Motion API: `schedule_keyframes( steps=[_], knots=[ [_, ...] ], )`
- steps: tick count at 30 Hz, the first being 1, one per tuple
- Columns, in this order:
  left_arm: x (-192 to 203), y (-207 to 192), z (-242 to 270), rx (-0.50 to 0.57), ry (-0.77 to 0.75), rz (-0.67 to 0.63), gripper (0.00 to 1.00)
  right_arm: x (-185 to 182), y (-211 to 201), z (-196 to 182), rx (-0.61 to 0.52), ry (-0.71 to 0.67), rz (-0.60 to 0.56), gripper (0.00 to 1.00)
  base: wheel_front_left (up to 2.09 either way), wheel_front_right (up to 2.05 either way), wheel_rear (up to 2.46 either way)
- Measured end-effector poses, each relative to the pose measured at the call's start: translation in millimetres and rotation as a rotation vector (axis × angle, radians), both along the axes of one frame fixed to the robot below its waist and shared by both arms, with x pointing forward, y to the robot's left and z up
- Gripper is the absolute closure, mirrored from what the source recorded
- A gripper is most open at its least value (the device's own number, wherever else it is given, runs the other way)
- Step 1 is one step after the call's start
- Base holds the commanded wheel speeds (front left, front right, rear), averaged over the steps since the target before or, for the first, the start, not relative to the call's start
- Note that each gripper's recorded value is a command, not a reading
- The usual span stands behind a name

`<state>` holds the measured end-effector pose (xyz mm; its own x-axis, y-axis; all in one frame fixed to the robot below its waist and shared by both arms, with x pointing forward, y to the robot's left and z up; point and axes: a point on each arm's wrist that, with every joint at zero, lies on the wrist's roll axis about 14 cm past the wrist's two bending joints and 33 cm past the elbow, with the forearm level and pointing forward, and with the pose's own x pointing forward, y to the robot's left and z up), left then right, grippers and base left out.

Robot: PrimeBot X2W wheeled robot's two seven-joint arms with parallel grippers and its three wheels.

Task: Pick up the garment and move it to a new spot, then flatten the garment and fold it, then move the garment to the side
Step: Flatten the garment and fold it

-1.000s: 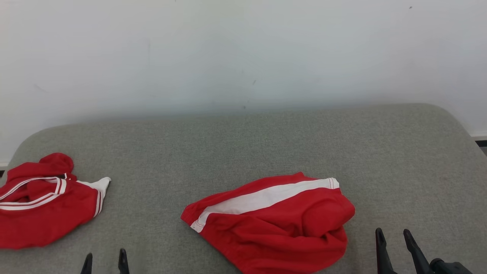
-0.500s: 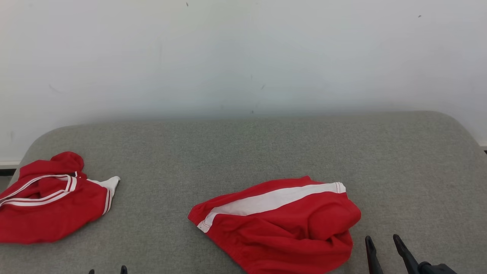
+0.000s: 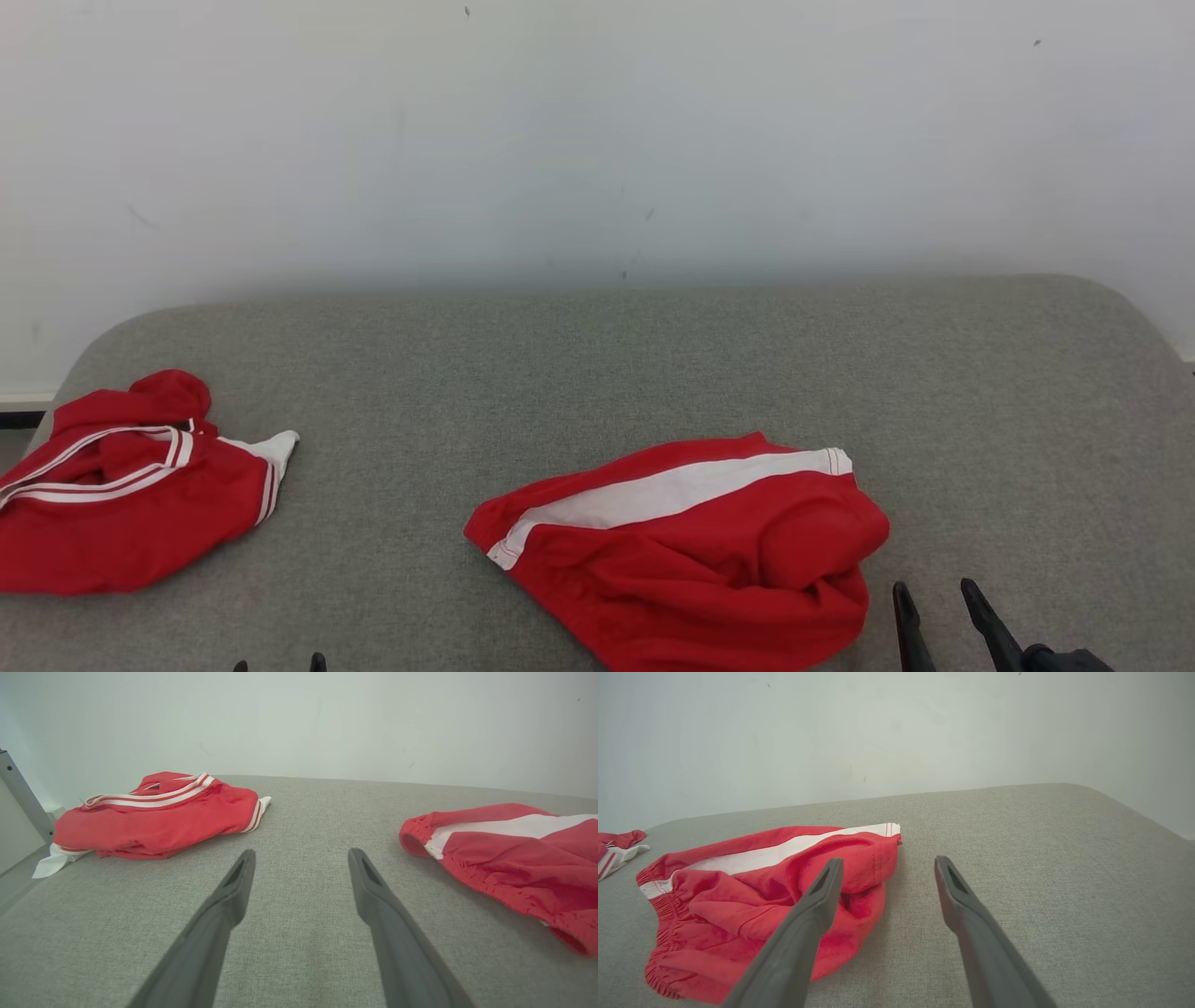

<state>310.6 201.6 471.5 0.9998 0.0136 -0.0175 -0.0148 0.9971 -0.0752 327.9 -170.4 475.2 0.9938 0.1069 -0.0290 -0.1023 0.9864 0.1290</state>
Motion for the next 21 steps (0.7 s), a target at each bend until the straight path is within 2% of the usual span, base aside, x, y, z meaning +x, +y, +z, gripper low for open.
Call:
schedule_keyframes(
  steps=[5,12,16,21],
  knots=[
    [1.1,-4.7,-3.5,-0.013,0.011,-0.015,0.0,0.2,-1.7,-3.0,0.013,0.016,-0.008,0.0,0.0,0.0,0.0],
    [9.5,-34.4,-32.4,-0.117,0.122,-0.084,0.0,17.6,-7.7,2.5,0.04,0.069,-0.009,0.0,0.0,0.0,0.0],
    [38.3,-62.4,-32.3,-0.178,0.223,-0.162,0.0,46.0,-22.0,8.8,0.013,0.185,-0.003,0.0,0.0,0.0,0.0],
    [54.6,-85.7,-36.5,-0.22,0.337,-0.216,0.0,68.3,-26.9,13.3,0.007,0.299,0.001,0.0,0.0,0.0,0.0]
  ],
)
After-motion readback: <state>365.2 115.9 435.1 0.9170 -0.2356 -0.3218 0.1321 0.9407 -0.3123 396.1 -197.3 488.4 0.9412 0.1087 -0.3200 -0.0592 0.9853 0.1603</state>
